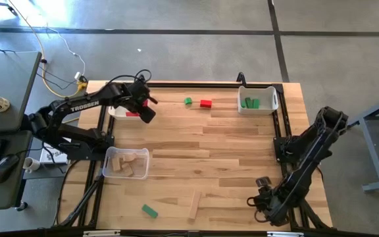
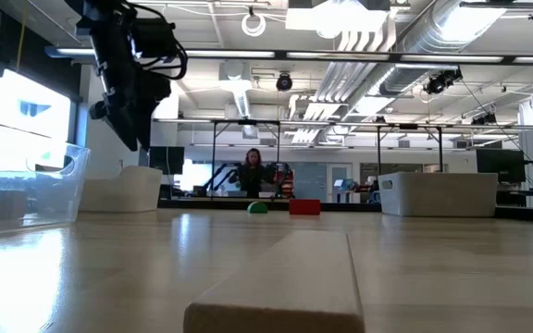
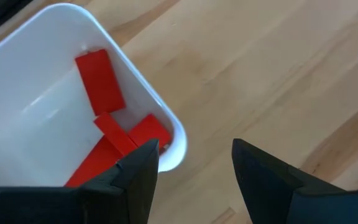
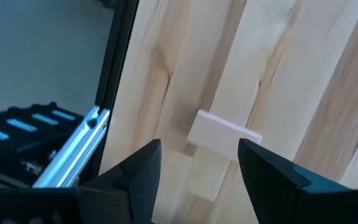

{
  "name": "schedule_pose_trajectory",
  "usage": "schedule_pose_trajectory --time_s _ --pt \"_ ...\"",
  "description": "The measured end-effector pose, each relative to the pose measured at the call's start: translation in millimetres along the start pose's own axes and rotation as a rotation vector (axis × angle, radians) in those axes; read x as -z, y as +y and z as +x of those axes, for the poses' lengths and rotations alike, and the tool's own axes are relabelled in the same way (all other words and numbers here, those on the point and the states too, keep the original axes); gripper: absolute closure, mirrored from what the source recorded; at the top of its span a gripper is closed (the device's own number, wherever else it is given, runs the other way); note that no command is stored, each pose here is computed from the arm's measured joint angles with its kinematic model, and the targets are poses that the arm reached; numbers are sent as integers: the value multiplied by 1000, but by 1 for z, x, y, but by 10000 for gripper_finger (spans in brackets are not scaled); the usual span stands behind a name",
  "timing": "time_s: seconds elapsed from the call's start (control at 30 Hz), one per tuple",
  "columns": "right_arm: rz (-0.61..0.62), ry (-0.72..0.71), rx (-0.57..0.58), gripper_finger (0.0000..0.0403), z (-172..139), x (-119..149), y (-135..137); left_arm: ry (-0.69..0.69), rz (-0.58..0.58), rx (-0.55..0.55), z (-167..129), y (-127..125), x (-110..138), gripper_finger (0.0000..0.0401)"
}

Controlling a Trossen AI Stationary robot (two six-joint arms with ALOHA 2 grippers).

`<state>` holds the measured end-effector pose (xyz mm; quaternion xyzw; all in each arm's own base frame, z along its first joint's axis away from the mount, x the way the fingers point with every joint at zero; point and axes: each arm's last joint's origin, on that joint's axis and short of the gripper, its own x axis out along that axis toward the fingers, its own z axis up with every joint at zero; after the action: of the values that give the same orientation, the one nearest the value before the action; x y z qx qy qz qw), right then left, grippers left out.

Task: Sort & place blocks by color
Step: Put the cream rectangle into the transparent bin

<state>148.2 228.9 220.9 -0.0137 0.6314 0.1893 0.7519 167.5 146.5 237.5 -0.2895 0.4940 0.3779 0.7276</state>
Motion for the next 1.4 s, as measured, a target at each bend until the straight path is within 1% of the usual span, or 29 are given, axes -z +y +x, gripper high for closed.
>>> schedule_pose_trajectory --time_s 0.17,0.4,0.47,0.6,0.8,1.03,1.17,1.4 --pt "-34 24 7 203 0 8 6 7 -16 12 -1 -8 3 213" --pt "-116 32 14 203 0 13 9 55 53 24 -2 -24 14 213" --pt "-144 30 16 203 0 13 9 59 58 31 -3 -29 16 213" --pt "-252 30 15 203 0 13 9 62 59 43 -4 -37 20 213" --pt "-402 7 52 203 0 12 8 71 59 69 -5 -50 26 213" --pt "-607 6 69 203 1 11 8 114 100 161 -8 -67 36 213" --pt "-670 9 91 203 7 9 8 157 108 224 -11 -77 43 213" --pt "-845 66 102 203 20 8 9 223 44 282 -16 -98 61 213"
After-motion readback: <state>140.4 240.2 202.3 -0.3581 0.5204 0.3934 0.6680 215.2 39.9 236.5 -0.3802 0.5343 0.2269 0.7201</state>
